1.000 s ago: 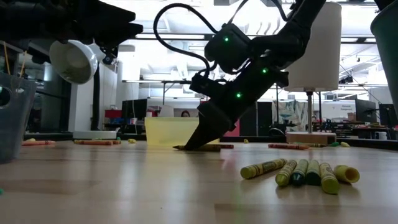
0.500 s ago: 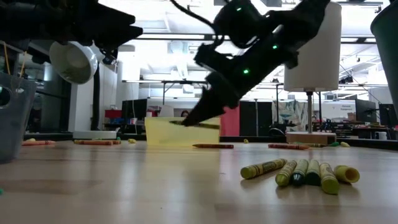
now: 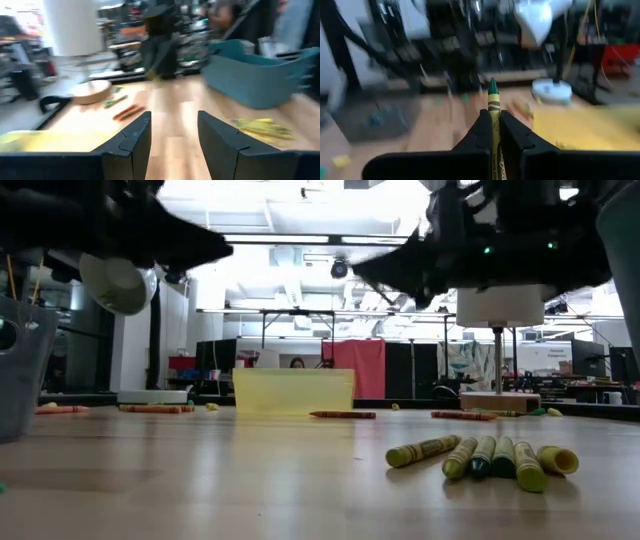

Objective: Sort crayons
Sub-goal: Put the green crayon into the yellow bin

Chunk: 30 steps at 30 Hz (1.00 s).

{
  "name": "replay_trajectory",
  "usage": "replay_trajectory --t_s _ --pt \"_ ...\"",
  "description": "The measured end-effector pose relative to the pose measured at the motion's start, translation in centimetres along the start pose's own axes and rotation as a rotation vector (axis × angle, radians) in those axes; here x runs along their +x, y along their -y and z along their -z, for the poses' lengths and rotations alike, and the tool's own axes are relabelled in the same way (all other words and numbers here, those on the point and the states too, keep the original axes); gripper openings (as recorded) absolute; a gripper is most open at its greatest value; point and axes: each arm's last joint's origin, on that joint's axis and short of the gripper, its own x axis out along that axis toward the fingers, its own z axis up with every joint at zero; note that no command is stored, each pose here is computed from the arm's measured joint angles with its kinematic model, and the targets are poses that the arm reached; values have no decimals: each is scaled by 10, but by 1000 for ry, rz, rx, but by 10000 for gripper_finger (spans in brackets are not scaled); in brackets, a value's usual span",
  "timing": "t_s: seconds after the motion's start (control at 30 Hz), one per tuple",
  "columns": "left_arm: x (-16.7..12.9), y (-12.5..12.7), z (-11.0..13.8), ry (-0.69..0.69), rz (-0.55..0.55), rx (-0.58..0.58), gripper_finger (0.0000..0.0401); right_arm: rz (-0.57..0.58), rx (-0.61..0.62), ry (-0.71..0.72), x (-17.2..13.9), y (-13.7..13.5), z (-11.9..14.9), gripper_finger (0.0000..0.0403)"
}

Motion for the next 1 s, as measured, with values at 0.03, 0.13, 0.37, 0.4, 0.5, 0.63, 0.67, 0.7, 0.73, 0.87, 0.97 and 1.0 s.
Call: replay_trajectory --t_s 0.03,0.13,0.37,0.4,0.5,0.63,0.67,0.7,0.73,0.87,0.97,1.0 --pt "-1 -2 4 10 -17 0 145 -16 9 42 0 -1 -2 1" --pt "0 -6 10 107 -19 -38 145 -28 12 55 7 -4 -4 1" --pt "17 -6 29 177 42 -114 145 -85 -29 105 54 -19 -14 1" --pt "19 -5 32 174 46 -118 145 -89 -35 112 59 -21 -14 1" --pt "24 -4 34 201 48 -142 145 -94 -53 103 72 -24 -13 1" --pt "24 -3 35 207 58 -146 145 -96 -58 107 78 -26 -17 1" --pt "24 -3 34 215 59 -158 145 -96 -57 113 78 -26 -18 1" --pt "24 -3 32 230 58 -170 145 -96 -56 115 79 -26 -19 1" --pt "25 -3 31 239 60 -178 145 -100 -56 113 80 -27 -20 1" --pt "30 -2 24 269 77 -213 145 -118 -41 137 84 -32 -27 1" --pt "37 1 23 257 89 -220 145 -127 -40 173 87 -38 -35 1" --pt "38 3 22 260 93 -221 145 -131 -38 186 88 -41 -39 1"
